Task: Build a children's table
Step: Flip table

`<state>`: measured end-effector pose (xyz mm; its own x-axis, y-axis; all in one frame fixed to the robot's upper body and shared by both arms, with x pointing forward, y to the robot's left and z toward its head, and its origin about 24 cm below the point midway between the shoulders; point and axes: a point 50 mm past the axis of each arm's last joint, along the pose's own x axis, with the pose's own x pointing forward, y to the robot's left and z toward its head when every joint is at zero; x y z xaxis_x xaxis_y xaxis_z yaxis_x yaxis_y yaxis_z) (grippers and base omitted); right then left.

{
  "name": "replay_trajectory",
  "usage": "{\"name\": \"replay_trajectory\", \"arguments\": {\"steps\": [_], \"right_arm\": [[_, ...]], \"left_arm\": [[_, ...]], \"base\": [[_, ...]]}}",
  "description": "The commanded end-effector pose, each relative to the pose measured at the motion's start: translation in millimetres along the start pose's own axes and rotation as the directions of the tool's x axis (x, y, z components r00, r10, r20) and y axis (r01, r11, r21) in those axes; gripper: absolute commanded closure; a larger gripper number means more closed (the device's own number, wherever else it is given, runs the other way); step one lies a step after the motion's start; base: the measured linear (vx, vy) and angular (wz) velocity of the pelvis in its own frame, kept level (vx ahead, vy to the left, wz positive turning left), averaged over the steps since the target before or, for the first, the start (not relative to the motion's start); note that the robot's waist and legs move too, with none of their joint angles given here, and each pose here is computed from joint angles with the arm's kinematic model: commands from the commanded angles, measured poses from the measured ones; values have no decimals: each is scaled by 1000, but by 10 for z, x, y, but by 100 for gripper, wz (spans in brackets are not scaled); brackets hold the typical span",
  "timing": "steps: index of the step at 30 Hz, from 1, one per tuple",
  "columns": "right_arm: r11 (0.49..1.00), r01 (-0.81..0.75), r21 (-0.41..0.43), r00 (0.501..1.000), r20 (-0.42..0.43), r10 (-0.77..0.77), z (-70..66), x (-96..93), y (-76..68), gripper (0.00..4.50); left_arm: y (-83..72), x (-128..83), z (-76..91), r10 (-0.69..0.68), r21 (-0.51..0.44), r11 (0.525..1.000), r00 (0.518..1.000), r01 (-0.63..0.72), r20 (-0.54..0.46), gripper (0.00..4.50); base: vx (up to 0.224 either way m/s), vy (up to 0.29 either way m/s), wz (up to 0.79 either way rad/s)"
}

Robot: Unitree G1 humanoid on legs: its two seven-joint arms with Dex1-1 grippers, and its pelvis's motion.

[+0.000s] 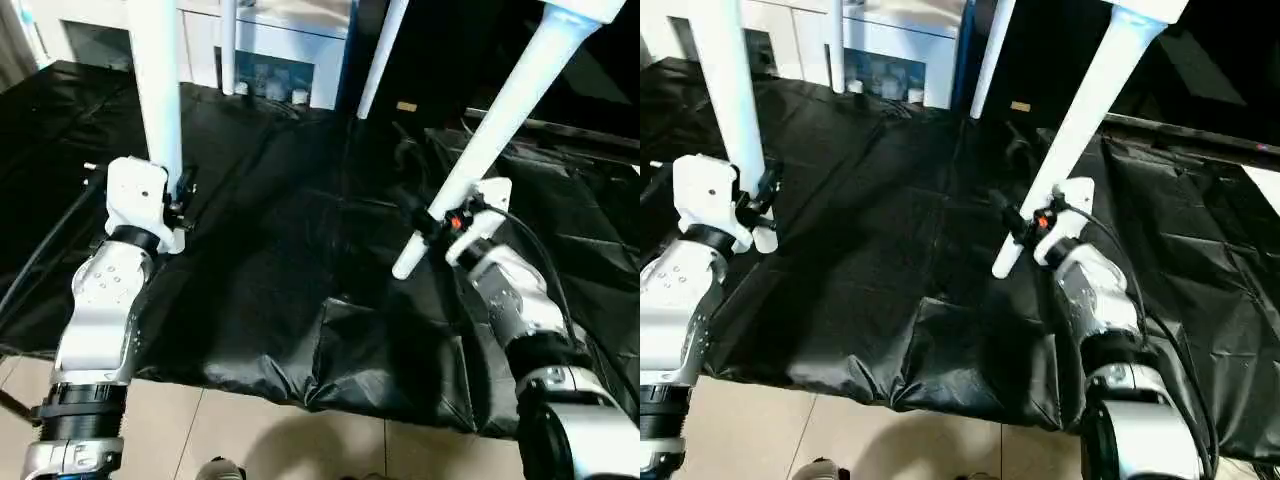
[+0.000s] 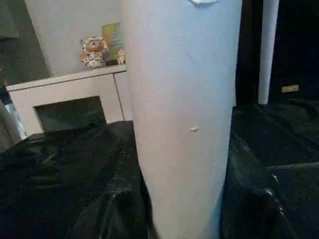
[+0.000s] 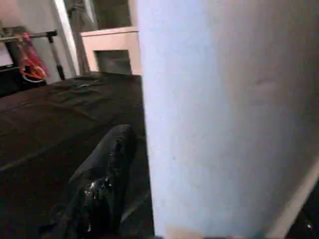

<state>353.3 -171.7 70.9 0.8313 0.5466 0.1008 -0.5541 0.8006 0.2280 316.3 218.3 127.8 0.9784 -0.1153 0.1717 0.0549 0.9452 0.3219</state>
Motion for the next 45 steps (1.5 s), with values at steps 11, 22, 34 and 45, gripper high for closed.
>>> {"name": "replay_trajectory", "arguments": {"steps": [11, 22, 34, 45], "right_arm": [[990, -104, -100, 991, 72, 111, 100, -324, 370, 303], [996, -21, -82, 997, -80, 15, -165, -542, 564, 256], [987, 163, -14, 983, -85, -163, -209, -843, 621, 158], [953, 287, -101, 943, -143, -300, -132, -1315, 792, 138]], "left_arm": [[-77, -192, -102, -110, 85, 990, 992, 115, -62, 291], [36, -635, -387, -128, 17, 991, 965, 136, -229, 221], [124, -1132, -385, -96, -144, 988, 965, 62, -246, 118], [-196, -1453, -167, -45, -283, 959, 972, -22, -231, 83]], "base": [[0, 0, 0], [0, 0, 0], [0, 0, 0], [0, 0, 0]]}}
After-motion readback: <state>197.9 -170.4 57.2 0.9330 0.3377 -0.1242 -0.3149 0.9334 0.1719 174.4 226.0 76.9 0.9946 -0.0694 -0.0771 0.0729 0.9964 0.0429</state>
